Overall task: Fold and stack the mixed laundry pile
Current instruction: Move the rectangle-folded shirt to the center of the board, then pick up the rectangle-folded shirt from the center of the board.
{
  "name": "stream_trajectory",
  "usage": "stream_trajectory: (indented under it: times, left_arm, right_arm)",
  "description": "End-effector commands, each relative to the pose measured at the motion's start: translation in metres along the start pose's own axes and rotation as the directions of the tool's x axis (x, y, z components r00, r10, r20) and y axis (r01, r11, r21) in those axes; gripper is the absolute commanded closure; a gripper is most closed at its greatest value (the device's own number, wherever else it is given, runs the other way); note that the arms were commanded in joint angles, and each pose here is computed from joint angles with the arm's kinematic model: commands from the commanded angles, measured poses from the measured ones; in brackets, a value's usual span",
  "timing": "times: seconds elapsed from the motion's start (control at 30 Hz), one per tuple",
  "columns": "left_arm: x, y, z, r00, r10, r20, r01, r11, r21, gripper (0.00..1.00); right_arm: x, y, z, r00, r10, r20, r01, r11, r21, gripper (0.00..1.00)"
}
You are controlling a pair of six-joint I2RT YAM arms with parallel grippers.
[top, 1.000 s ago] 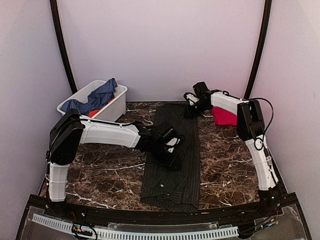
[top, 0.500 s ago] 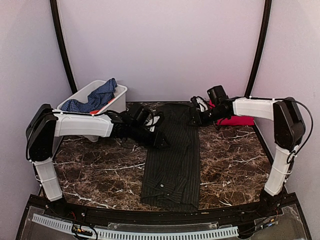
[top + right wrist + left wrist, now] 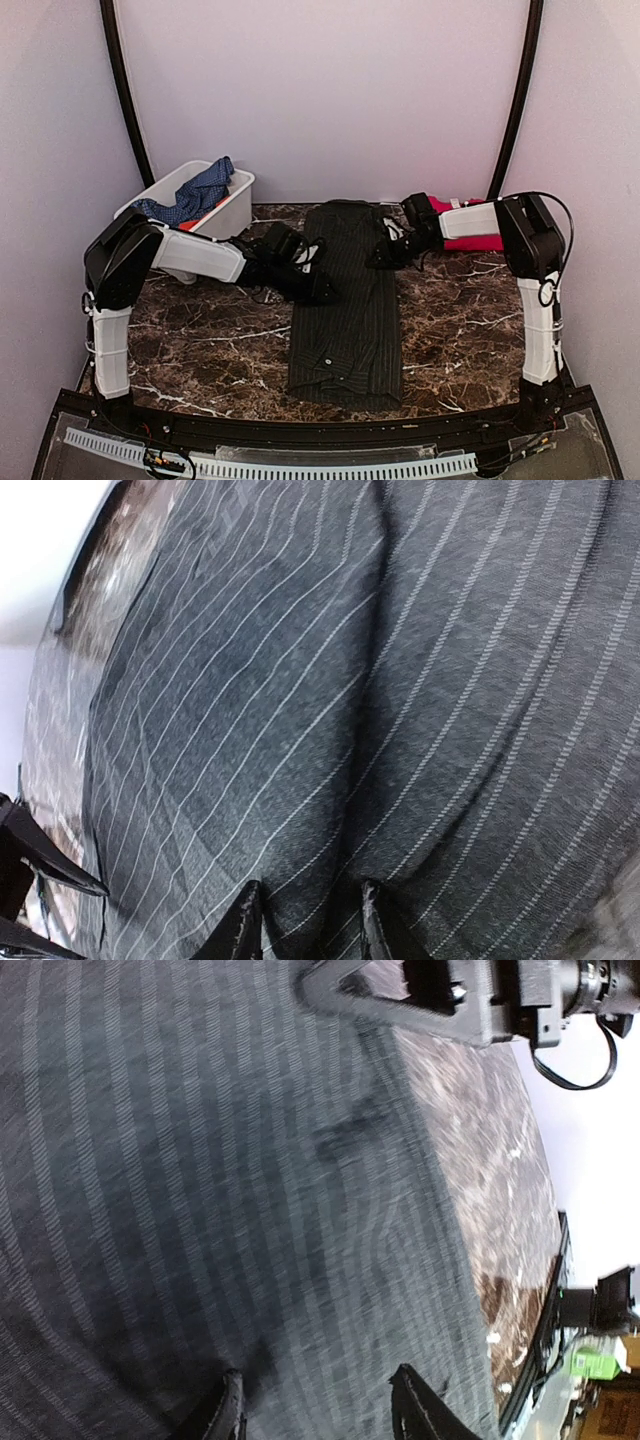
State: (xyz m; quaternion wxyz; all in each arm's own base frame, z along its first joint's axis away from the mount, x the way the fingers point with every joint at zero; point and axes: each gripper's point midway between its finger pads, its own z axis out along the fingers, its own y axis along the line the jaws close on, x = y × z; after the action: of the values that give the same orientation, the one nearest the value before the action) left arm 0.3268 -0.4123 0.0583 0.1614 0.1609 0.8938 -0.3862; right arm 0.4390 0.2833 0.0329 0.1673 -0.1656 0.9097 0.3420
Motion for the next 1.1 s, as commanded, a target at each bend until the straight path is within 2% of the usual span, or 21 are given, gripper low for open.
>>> stream_trajectory:
  times: [0.0, 0.1, 0.2, 0.37, 0.5, 0.57, 0.67, 0.83, 1.07]
  left_arm:
    - [-0.018, 0.030, 0.006, 0.998, -0.057, 0.034, 0.057, 0.998, -0.006, 0.51]
    - [-0.034, 0.042, 0.007, 0.995, -0.085, 0.048, 0.084, 0.996, 0.024, 0.51]
    - [-0.044, 0.028, -0.001, 0.997, -0.062, 0.051, 0.059, 0.996, 0.069, 0.48]
    - [-0.042, 0.000, -0.042, 0.995, -0.035, 0.092, 0.025, 0.995, 0.100, 0.35]
    - [-0.013, -0.001, -0.075, 0.994, -0.059, 0.097, 0.054, 0.997, 0.056, 0.34]
    - [0.015, 0.002, -0.085, 0.994, -0.085, 0.075, 0.083, 0.996, 0.036, 0.34]
    - [0.071, 0.013, -0.088, 0.992, -0.125, -0.004, 0.125, 0.992, -0.012, 0.35]
    - [0.132, 0.019, -0.086, 0.976, -0.201, -0.080, 0.198, 0.980, -0.035, 0.36]
    - [0.152, 0.011, -0.069, 0.966, -0.241, -0.095, 0.245, 0.969, 0.040, 0.36]
  right_arm:
    - [-0.032, -0.017, 0.001, 0.999, -0.013, 0.035, 0.013, 1.000, 0.004, 0.68]
    - [-0.056, 0.006, -0.018, 0.994, -0.063, 0.084, 0.066, 0.997, -0.035, 0.62]
    - [-0.067, 0.040, -0.052, 0.987, -0.089, 0.133, 0.102, 0.991, -0.090, 0.54]
    - [-0.031, 0.088, -0.101, 0.987, -0.047, 0.156, 0.079, 0.975, -0.208, 0.45]
    - [0.026, 0.100, -0.120, 0.993, -0.007, 0.120, 0.031, 0.978, -0.204, 0.45]
    - [0.066, 0.098, -0.121, 0.997, 0.037, 0.069, -0.023, 0.979, -0.201, 0.45]
    - [0.111, 0.103, -0.124, 0.997, 0.079, 0.023, -0.072, 0.975, -0.208, 0.47]
    - [0.166, 0.095, -0.114, 0.987, 0.153, -0.047, -0.160, 0.971, -0.179, 0.46]
    - [0.209, 0.083, -0.089, 0.960, 0.255, -0.120, -0.275, 0.939, -0.205, 0.46]
